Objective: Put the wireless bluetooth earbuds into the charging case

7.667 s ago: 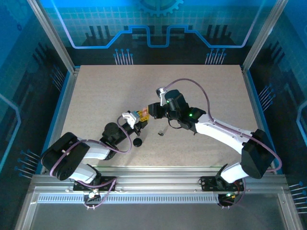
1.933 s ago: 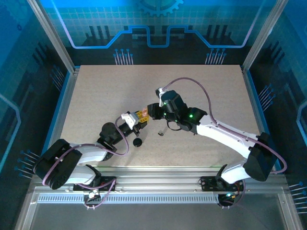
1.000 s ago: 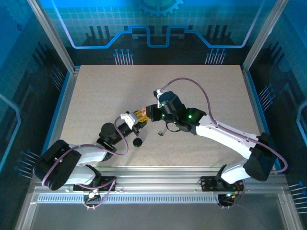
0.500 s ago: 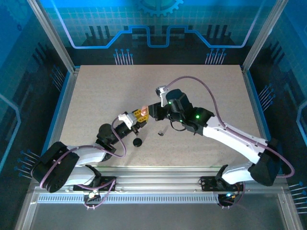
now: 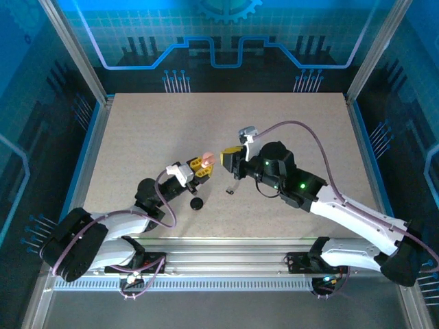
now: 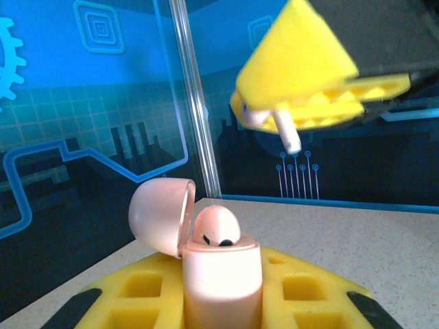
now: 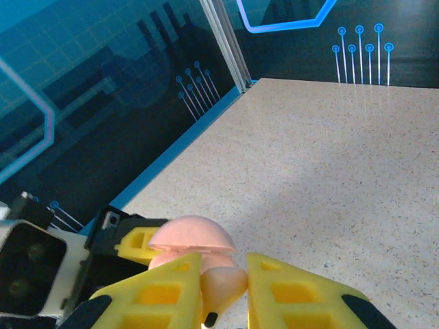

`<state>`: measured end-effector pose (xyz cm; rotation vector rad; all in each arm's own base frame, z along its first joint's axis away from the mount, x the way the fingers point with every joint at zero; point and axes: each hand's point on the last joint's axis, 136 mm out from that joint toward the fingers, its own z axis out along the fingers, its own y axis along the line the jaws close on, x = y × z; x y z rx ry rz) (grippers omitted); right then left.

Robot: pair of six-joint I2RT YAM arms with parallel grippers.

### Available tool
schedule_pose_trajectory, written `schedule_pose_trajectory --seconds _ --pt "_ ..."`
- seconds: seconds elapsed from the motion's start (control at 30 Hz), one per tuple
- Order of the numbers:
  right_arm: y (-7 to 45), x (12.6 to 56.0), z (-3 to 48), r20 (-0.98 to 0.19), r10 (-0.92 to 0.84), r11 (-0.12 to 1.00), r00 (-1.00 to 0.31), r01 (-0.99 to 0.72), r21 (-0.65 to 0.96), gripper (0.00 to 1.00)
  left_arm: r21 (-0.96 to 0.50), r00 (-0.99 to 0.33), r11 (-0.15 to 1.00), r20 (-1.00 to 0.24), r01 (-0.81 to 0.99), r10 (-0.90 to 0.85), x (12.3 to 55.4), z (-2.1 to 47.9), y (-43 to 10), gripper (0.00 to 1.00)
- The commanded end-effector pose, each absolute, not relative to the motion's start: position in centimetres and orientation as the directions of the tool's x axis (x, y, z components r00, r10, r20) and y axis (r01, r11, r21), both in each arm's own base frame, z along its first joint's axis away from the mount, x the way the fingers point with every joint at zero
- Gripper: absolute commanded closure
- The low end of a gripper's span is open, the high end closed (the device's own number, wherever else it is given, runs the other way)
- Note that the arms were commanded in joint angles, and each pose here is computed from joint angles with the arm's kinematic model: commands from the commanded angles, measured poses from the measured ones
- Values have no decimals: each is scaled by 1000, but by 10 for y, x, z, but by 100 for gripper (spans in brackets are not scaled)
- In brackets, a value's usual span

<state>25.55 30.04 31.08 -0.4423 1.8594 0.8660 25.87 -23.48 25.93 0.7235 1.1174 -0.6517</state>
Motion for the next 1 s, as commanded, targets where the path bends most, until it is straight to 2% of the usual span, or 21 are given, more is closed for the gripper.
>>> schedule_pose_trajectory --seconds 0.0,0.43,0.97 --pt "309 251 336 -952 97 639 -292 -715 284 80 223 366 585 -920 779 -137 244 276 -235 88" --pt "327 236 352 -999 24 557 -48 -829 53 79 202 364 589 -916 783 -171 240 285 -231 88" --pt "346 243 344 -999 -7 529 -32 -849 23 79 197 377 600 -907 776 -190 236 293 -226 87"
